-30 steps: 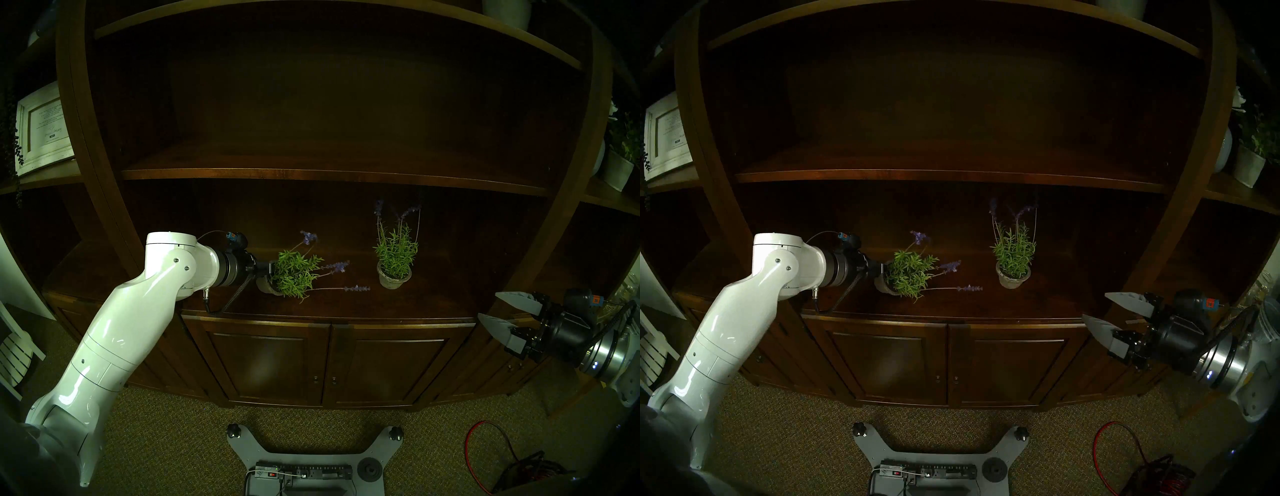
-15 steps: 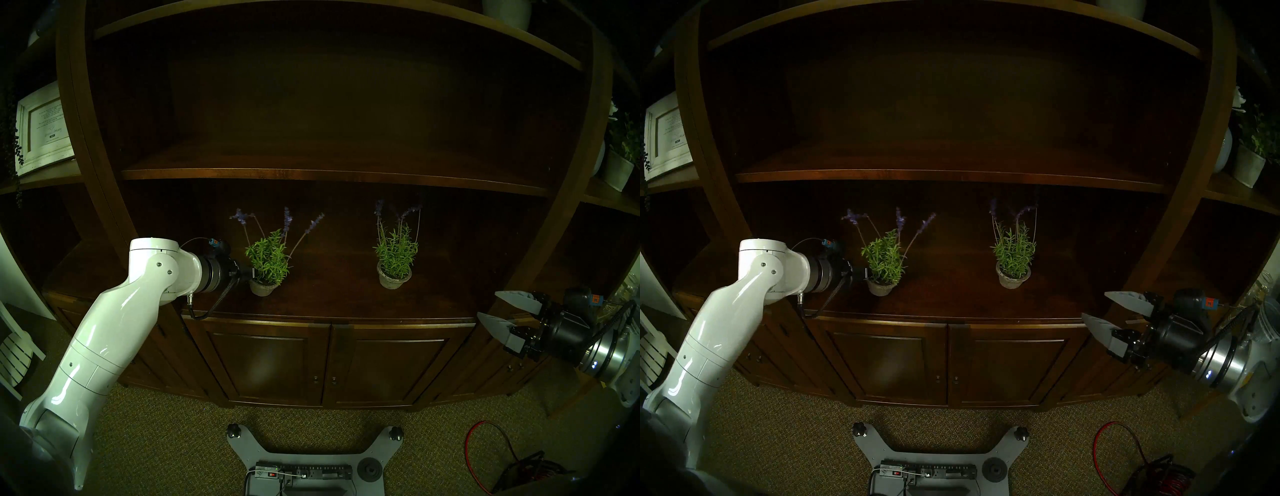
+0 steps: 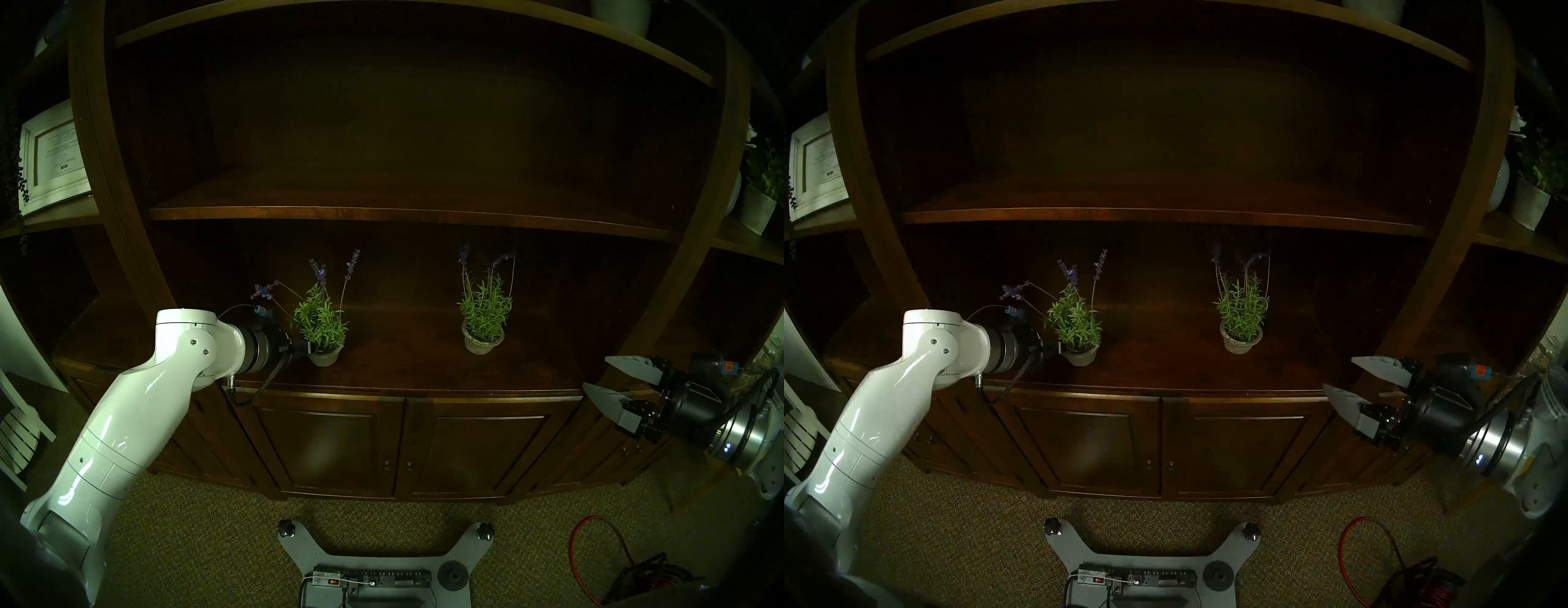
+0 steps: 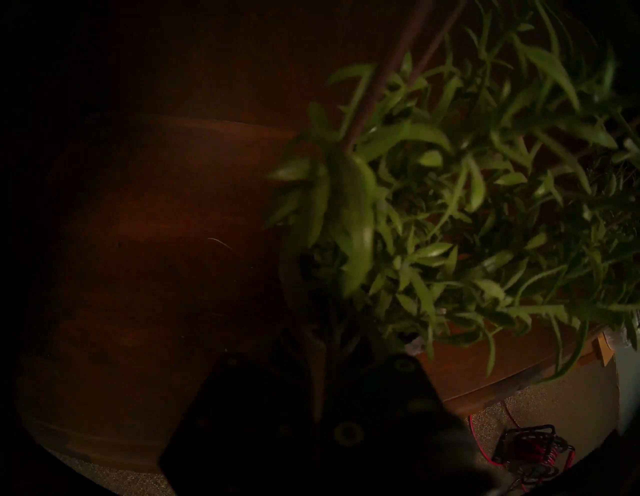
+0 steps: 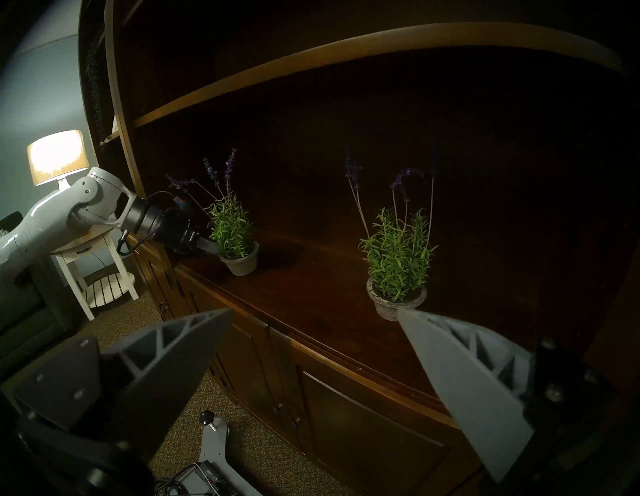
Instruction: Place the fake decorative plant upright
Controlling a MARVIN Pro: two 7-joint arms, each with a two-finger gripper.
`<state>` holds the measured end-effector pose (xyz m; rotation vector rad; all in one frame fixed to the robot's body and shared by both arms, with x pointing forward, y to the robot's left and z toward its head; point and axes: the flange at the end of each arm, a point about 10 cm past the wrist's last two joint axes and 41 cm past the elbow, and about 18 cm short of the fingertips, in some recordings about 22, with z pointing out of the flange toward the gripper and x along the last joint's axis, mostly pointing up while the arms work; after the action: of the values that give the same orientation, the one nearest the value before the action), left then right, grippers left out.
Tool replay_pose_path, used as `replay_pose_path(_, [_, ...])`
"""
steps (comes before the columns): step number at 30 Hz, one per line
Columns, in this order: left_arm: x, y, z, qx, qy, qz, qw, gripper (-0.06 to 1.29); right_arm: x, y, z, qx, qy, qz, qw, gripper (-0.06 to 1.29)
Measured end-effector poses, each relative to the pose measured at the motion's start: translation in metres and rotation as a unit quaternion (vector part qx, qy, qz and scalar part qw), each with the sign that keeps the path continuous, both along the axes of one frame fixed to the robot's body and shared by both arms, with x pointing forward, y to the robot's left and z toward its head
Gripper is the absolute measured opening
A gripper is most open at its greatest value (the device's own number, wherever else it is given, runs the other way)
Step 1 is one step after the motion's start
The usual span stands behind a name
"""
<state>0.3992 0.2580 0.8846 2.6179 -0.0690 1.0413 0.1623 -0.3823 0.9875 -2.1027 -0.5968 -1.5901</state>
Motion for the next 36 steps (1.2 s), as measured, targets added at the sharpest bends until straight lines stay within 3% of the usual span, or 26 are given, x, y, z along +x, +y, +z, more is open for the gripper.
replay_pose_path(4, [-0.005,-0.003,-0.001,0.004,-0.004,-0.004,1.0,0.01,0.0,0.0,0.001,-0.002,-0.001,0.0,1.0,1.23])
replay_pose_path(7, [-0.009,-0.005,-0.002,0.006,-0.003,-0.008,0.9999,0.31,0.0,0.0,0.001,-0.003,-0.001,0.0,1.0,1.23])
replay_pose_path(9, [-0.011,-0.006,-0.003,0.007,-0.003,-0.01,0.9999,0.4,0.0,0.0,0.001,-0.004,-0.002,-0.001,1.0,1.23])
replay_pose_path(10, [-0.012,-0.006,-0.002,0.007,-0.004,-0.011,0.9999,0.56,0.0,0.0,0.001,-0.004,-0.002,-0.001,1.0,1.23])
replay_pose_path(12, [-0.013,-0.006,-0.002,0.007,-0.004,-0.011,0.9999,0.69,0.0,-0.001,0.001,-0.005,-0.002,-0.001,1.0,1.23])
replay_pose_path(36, [-0.019,-0.004,0.003,0.0,-0.003,-0.012,0.9999,0.82,-0.001,-0.001,0.004,-0.004,0.0,0.0,1.0,1.23])
